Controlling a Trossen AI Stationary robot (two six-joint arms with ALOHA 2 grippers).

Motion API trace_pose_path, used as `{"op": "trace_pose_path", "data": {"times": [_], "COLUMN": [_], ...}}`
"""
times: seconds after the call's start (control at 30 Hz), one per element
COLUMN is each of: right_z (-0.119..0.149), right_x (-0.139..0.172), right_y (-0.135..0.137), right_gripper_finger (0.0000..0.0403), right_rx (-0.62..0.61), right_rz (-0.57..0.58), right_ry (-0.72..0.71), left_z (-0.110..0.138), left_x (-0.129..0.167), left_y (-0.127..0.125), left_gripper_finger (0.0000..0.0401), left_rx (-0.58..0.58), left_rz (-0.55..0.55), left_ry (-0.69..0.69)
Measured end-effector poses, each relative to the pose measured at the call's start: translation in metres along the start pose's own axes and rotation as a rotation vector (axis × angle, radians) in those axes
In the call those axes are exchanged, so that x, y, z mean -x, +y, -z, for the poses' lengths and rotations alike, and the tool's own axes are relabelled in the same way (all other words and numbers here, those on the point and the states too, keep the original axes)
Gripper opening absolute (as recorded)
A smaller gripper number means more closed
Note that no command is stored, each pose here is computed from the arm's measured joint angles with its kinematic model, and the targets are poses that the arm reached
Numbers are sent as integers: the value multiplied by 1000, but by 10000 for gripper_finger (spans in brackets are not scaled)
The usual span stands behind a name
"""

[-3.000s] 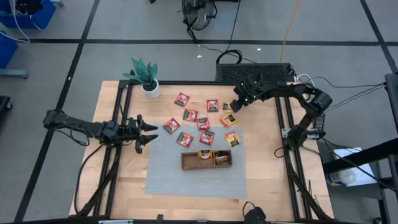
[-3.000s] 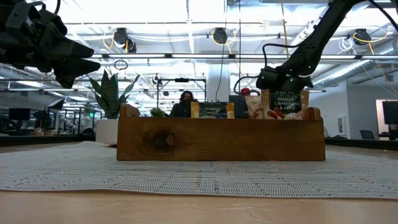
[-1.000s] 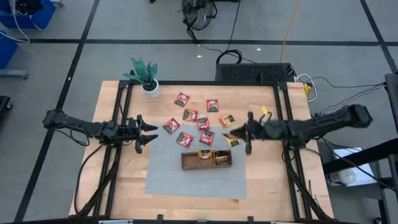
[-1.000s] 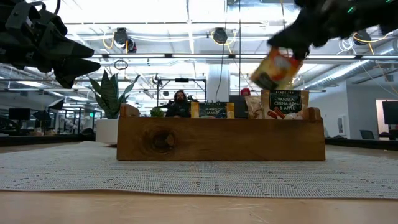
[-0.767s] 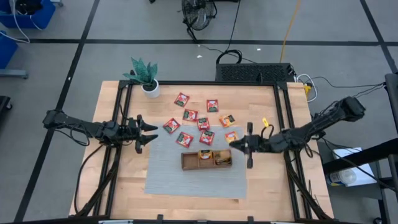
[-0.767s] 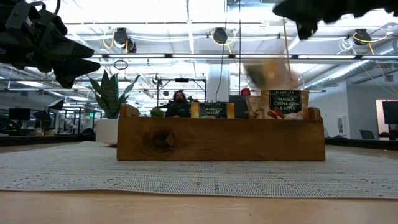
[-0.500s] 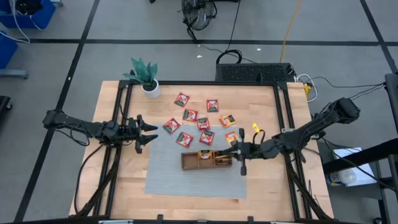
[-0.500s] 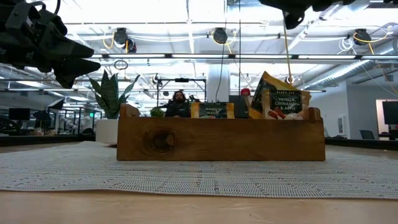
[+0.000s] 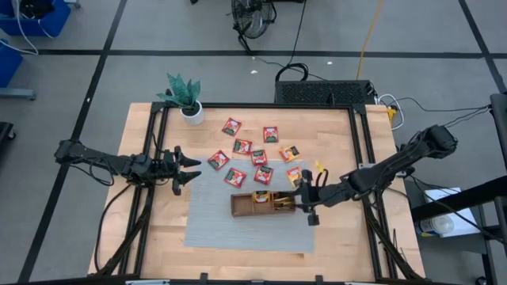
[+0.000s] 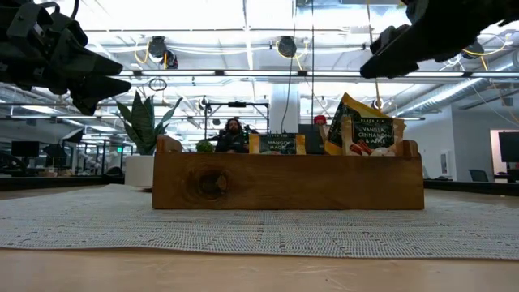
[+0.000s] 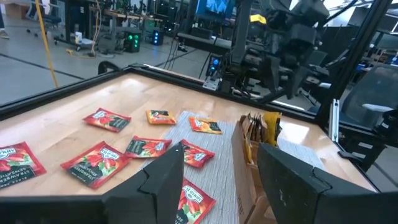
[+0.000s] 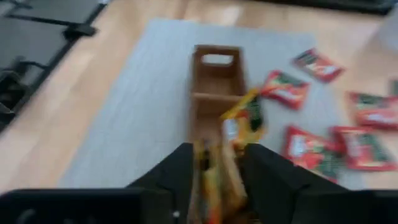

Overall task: Pick & Place Tea
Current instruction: Put the yellow tea bag into the middle compartment of the wood organizer

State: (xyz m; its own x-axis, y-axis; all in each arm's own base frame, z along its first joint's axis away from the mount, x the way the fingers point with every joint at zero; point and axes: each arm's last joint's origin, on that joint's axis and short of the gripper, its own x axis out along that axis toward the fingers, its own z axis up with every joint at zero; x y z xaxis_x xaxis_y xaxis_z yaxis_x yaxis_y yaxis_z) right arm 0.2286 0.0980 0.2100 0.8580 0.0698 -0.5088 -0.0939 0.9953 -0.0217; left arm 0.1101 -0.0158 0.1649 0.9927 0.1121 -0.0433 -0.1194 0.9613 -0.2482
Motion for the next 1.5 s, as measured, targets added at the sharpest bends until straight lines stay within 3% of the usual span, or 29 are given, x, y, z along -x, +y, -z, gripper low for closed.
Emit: {"op": "trace_pose_path", "data": {"times": [0.17,0.33,0.6,0.97,1.23,1.5], "right_z": [7,15,10,12,11,2], "right_x": [-15,-32,-34,-37,-37,-32], "right_y": [4,4,-2,-9,-10,-6], "right_gripper_finger": [158,145,127,83,6,0], "right_rx": [-5,1,-12,-19,24,53], "right_rz": [-1,-3,10,-32,-29,-46], "right_ry": [26,54,14,54,42,-41], "left_z": [0,0,0,0,0,0], "left_x": [0,0,0,0,0,0], "left_y": [0,0,0,0,0,0], "left_gripper_finger": [205,205,205,205,205,205], "left_rx": [0,0,0,0,0,0], "left_rz": [0,0,0,0,0,0], "left_ry": [0,0,0,0,0,0]}}
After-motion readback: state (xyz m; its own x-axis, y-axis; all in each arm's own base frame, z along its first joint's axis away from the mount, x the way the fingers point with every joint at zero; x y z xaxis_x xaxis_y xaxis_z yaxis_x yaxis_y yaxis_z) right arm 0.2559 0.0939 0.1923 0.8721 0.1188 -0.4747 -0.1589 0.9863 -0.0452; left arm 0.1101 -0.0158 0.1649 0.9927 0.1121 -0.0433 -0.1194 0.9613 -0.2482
